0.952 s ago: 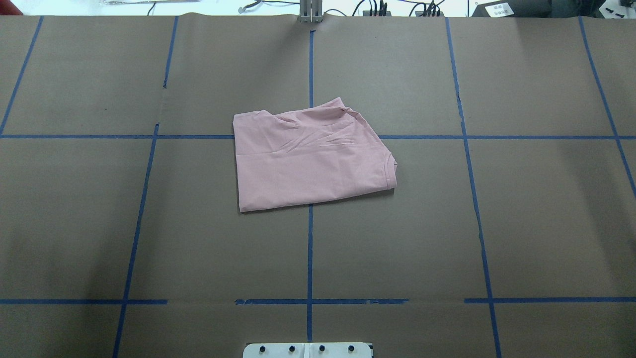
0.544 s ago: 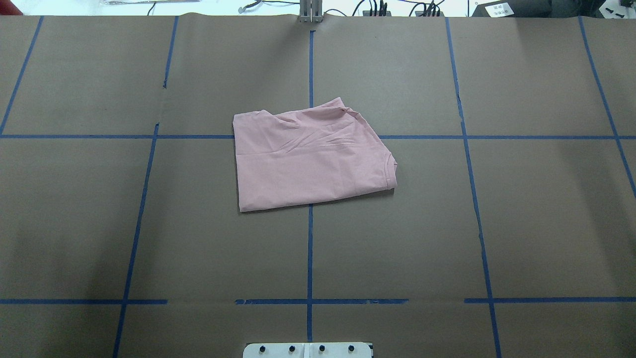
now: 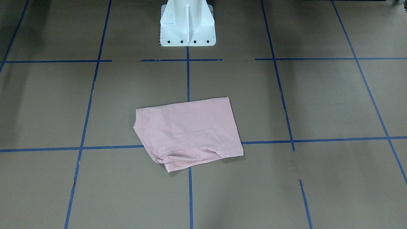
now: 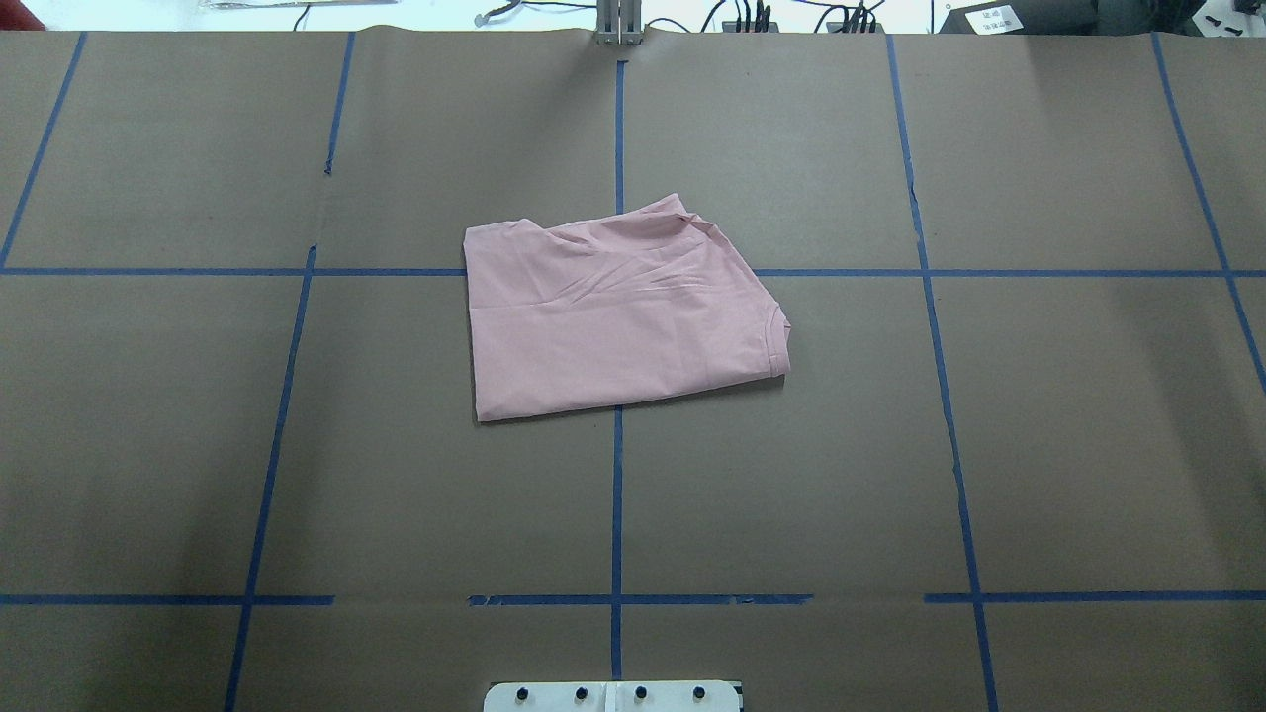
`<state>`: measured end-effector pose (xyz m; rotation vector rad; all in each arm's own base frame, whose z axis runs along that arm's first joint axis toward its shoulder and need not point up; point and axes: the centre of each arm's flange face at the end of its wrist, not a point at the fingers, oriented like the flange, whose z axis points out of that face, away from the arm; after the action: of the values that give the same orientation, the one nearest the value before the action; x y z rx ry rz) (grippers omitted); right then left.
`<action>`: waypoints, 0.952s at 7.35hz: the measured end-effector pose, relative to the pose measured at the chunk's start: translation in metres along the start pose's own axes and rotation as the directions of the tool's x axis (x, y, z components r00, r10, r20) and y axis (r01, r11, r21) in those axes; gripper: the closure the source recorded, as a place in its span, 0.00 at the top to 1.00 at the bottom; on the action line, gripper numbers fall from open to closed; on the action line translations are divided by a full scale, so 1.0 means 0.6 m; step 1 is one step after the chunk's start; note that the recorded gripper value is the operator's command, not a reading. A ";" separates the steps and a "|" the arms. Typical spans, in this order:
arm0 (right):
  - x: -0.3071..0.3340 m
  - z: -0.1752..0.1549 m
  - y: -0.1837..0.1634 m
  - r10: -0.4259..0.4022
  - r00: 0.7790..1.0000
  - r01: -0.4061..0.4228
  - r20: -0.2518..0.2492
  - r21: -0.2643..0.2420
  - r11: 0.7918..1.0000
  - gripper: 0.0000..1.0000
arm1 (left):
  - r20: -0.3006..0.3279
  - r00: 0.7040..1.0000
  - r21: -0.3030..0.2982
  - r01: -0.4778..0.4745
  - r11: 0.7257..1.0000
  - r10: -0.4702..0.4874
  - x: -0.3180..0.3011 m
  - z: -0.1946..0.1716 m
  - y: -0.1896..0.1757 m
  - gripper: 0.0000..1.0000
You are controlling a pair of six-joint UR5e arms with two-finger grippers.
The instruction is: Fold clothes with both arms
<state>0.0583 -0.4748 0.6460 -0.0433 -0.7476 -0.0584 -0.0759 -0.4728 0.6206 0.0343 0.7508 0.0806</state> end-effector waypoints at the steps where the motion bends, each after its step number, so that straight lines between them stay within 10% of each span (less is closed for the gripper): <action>1: 0.000 0.000 0.000 0.000 1.000 0.000 0.000 0.000 1.000 1.00 | -0.002 1.000 -0.019 0.024 1.000 -0.024 -0.005 0.006 0.004 1.00; 7: -0.005 -0.005 -0.002 -0.006 1.000 0.006 0.001 0.007 1.000 1.00 | -0.044 0.999 0.032 -0.020 0.999 0.022 0.016 -0.012 -0.017 1.00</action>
<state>0.0581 -0.4763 0.6417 -0.0342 -0.7494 -0.0619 -0.0733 -0.4818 0.6085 0.0708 0.7963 0.0898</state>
